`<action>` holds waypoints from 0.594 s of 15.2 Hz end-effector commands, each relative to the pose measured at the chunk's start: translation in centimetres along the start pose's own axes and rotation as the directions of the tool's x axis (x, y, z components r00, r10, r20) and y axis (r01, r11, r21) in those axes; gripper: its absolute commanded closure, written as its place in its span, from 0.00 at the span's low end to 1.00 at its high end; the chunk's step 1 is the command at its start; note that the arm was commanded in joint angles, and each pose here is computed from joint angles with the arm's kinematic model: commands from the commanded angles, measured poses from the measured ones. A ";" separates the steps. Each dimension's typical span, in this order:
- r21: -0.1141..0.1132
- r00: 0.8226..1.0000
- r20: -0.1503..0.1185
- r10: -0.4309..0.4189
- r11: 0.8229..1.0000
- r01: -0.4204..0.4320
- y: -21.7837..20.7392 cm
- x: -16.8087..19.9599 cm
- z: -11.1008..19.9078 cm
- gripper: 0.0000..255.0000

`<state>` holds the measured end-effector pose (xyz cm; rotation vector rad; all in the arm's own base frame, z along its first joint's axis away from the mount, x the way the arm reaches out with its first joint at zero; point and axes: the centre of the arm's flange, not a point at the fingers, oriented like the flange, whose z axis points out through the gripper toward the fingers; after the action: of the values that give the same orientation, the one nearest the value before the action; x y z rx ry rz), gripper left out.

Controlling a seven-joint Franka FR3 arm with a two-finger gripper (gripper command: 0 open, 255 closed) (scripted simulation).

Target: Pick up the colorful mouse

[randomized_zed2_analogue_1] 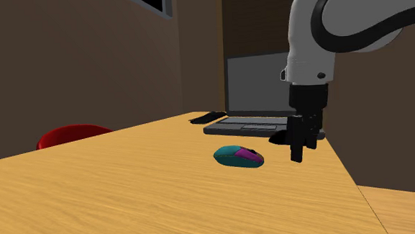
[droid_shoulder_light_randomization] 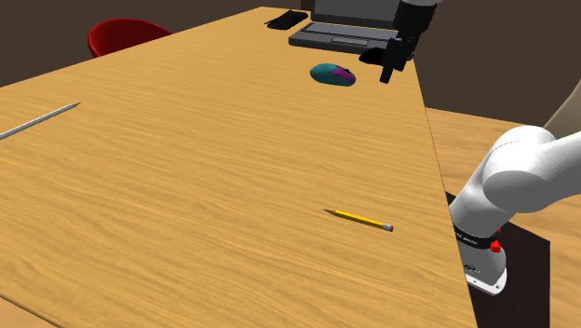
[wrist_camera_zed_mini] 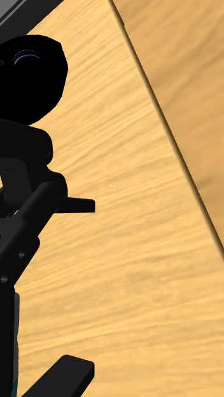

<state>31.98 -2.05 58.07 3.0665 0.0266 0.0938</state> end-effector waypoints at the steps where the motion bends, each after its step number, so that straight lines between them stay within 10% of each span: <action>1: 0.000 1.000 0.000 0.000 1.000 0.000 0.0 0.0 0.0 0.00; 9: -0.008 0.955 -0.141 -0.263 0.964 0.264 -5.9 5.7 -2.8 0.00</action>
<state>36.92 3.08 60.36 3.0352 0.3888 0.2673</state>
